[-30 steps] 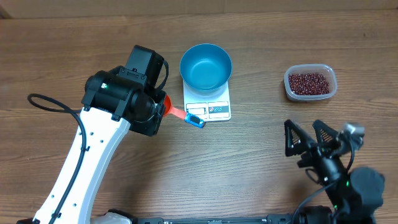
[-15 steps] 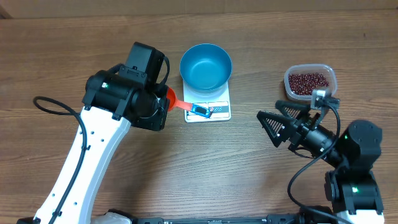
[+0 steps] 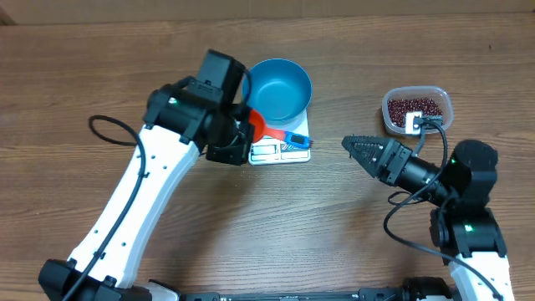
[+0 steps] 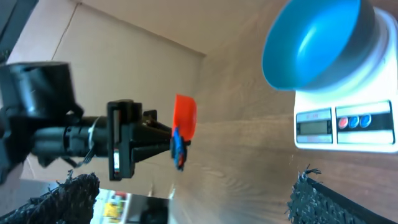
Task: Scoop item into bowl and weigh 150g on scale
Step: 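Move the right gripper to the scoop's blue handle near the left gripper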
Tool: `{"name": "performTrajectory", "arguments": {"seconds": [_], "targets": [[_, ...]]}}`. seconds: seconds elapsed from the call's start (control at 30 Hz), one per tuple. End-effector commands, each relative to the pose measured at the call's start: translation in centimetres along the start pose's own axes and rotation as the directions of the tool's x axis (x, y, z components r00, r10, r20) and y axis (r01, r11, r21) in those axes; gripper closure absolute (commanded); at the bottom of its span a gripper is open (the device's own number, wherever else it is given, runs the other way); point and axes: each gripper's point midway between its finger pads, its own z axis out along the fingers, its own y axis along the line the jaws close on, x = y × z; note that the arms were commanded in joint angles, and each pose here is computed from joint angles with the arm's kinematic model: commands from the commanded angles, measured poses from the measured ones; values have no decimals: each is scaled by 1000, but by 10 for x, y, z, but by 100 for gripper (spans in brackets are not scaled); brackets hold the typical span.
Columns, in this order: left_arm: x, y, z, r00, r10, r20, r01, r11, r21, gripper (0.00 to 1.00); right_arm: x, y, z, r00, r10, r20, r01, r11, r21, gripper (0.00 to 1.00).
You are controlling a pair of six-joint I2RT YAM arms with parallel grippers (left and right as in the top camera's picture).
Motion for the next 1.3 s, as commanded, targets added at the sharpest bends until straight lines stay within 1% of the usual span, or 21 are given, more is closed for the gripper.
{"name": "performTrajectory", "arguments": {"seconds": [0.0, 0.03, 0.17, 0.33, 0.47, 0.67, 0.77, 0.9, 0.93, 1.03, 1.27], "targets": [[19, -6, 4, 999, 10, -37, -10, 1000, 16, 96, -1, 6, 7, 996, 79, -31, -79, 997, -13, 0], [23, -8, 6, 999, 17, -40, -16, 1000, 25, 96, 0, 4, 10, 994, 101, -43, -101, 995, -8, 0], [32, -16, 8, 998, 51, -26, -49, 997, 66, 96, 4, -1, 21, 991, 109, -79, -110, 994, -8, 0], [44, -10, 11, 999, 35, -25, -34, 998, 56, 96, 9, 7, 32, 992, 64, -111, -69, 997, -46, 0], [44, -9, 12, 1000, 10, 6, -11, 998, 64, 96, 12, 16, 35, 992, 27, -121, -37, 996, -76, 0], [51, -6, 13, 1000, 12, -2, -12, 998, 59, 96, 12, 16, 36, 992, 26, -122, -36, 996, -77, 1], [55, -4, 14, 1000, 17, -5, -17, 998, 57, 96, 12, 16, 36, 992, 26, -122, -36, 996, -77, 7], [57, -3, 15, 1000, 21, -6, -21, 998, 51, 96, 12, 16, 36, 992, 26, -123, -36, 996, -77, 18], [57, -3, 16, 1000, 22, -5, -21, 999, 48, 96, 12, 16, 36, 992, 26, -122, -36, 996, -77, 23], [57, -3, 19, 1000, 20, -3, -20, 999, 42, 96, 12, 16, 36, 992, 26, -123, -36, 996, -77, 29], [60, -1, 31, 1000, 27, -2, -27, 1000, 15, 96, 13, 17, 36, 992, 26, -124, -36, 996, -77, 32]]}}
